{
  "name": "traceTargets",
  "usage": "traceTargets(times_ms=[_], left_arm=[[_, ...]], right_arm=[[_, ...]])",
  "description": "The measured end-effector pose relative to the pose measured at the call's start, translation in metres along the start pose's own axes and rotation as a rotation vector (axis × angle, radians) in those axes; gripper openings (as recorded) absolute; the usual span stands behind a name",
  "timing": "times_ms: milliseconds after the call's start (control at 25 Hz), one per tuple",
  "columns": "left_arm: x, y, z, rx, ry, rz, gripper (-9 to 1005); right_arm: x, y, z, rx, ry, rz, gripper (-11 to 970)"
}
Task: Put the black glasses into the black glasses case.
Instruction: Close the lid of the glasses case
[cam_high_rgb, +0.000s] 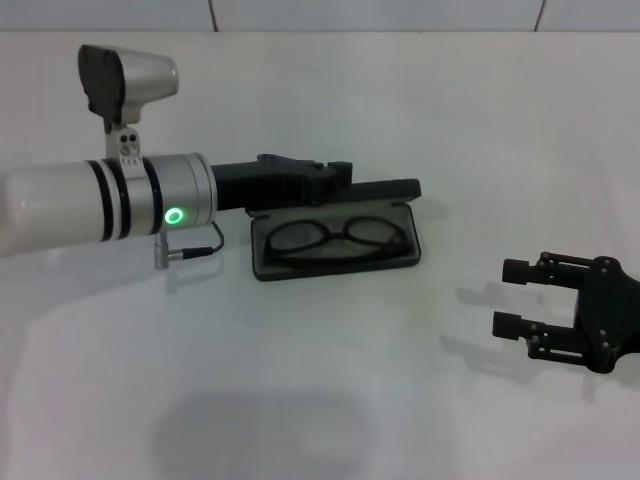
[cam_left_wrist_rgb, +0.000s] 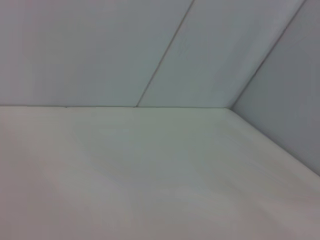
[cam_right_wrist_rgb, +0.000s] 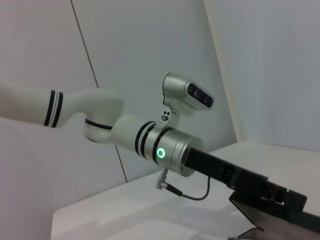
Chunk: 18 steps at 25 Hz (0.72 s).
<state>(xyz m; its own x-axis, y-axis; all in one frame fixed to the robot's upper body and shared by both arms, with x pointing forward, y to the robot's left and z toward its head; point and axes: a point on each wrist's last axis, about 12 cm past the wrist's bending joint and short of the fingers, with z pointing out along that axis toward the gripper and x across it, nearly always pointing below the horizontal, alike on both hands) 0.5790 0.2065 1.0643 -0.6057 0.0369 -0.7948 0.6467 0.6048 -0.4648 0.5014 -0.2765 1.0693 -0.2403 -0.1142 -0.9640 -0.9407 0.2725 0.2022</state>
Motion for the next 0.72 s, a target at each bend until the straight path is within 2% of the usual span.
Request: traceTargets(times_ms=[720], left_arm=[[0.019, -0.01, -0.009, 0.057, -0.089, 0.055, 44]], right_arm=[[0.0, -0.001, 0.002, 0.013, -0.016, 0.011, 661]])
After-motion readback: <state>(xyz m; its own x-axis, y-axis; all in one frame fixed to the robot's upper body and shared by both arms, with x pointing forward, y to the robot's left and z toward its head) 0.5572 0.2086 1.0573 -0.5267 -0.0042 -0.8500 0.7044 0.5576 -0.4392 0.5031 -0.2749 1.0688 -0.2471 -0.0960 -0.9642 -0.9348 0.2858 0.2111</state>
